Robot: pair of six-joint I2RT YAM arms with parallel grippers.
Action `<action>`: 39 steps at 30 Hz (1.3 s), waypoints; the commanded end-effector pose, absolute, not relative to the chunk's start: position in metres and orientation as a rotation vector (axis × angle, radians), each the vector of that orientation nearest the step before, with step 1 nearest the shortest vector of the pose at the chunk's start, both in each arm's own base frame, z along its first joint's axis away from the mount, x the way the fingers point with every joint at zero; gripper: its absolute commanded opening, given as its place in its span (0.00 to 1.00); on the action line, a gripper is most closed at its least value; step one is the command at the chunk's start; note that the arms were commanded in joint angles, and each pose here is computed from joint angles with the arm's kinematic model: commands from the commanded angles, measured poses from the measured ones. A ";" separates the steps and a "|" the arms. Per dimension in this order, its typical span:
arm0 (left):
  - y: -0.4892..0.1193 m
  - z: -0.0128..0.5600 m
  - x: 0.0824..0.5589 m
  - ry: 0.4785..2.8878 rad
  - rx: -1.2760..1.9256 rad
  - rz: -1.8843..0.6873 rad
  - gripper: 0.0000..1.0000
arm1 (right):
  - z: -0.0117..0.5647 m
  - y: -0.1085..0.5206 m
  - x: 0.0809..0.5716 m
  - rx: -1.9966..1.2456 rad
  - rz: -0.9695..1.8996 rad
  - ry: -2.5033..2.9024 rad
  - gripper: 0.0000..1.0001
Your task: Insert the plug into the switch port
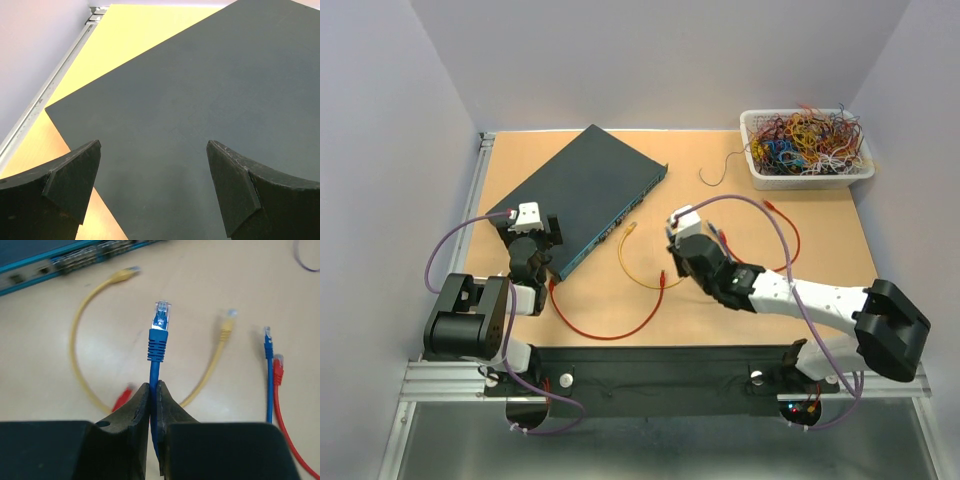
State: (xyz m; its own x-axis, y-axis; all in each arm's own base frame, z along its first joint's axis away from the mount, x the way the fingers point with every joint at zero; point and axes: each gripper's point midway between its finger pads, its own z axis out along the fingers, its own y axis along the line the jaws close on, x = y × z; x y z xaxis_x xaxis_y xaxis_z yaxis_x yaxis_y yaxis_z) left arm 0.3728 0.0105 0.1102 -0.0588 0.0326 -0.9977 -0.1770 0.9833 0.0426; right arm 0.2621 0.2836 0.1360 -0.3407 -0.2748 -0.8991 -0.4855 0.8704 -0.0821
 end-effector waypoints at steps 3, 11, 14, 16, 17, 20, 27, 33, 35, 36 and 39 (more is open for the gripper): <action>0.014 0.177 0.377 1.354 -0.158 0.138 0.99 | 0.184 0.256 0.304 -0.294 0.266 1.894 0.00; 0.013 0.176 0.378 1.357 -0.155 0.134 0.99 | 0.185 0.241 0.304 -0.256 0.258 1.900 0.01; 0.027 0.175 0.379 1.361 -0.224 0.145 0.99 | 0.181 0.232 0.306 -0.236 0.279 1.918 0.01; 0.037 0.182 0.376 1.329 -0.305 0.158 0.99 | 0.187 0.225 0.305 -0.220 0.299 1.906 0.00; 0.041 0.183 0.373 1.357 -0.323 0.178 0.99 | 0.189 0.225 0.303 -0.225 0.312 1.904 0.00; 0.037 0.212 0.380 1.386 -0.327 0.176 0.99 | 0.194 0.222 0.300 -0.229 0.323 1.892 0.00; 0.000 0.287 0.395 1.274 -0.404 -0.203 0.99 | 0.201 0.223 0.321 -0.178 0.360 1.901 0.00; -0.036 0.296 0.456 1.352 -0.268 -0.348 0.99 | 0.197 0.207 0.372 -0.205 0.391 1.947 0.01; -0.033 0.296 0.486 1.364 -0.284 -0.331 0.99 | 0.191 0.217 0.386 -0.275 0.397 1.967 0.01; -0.033 0.295 0.496 1.370 -0.286 -0.331 0.99 | 0.189 0.221 0.390 -0.288 0.400 1.974 0.00; -0.036 0.290 0.538 1.395 -0.255 -0.436 0.99 | 0.171 0.238 0.407 -0.338 0.424 2.023 0.00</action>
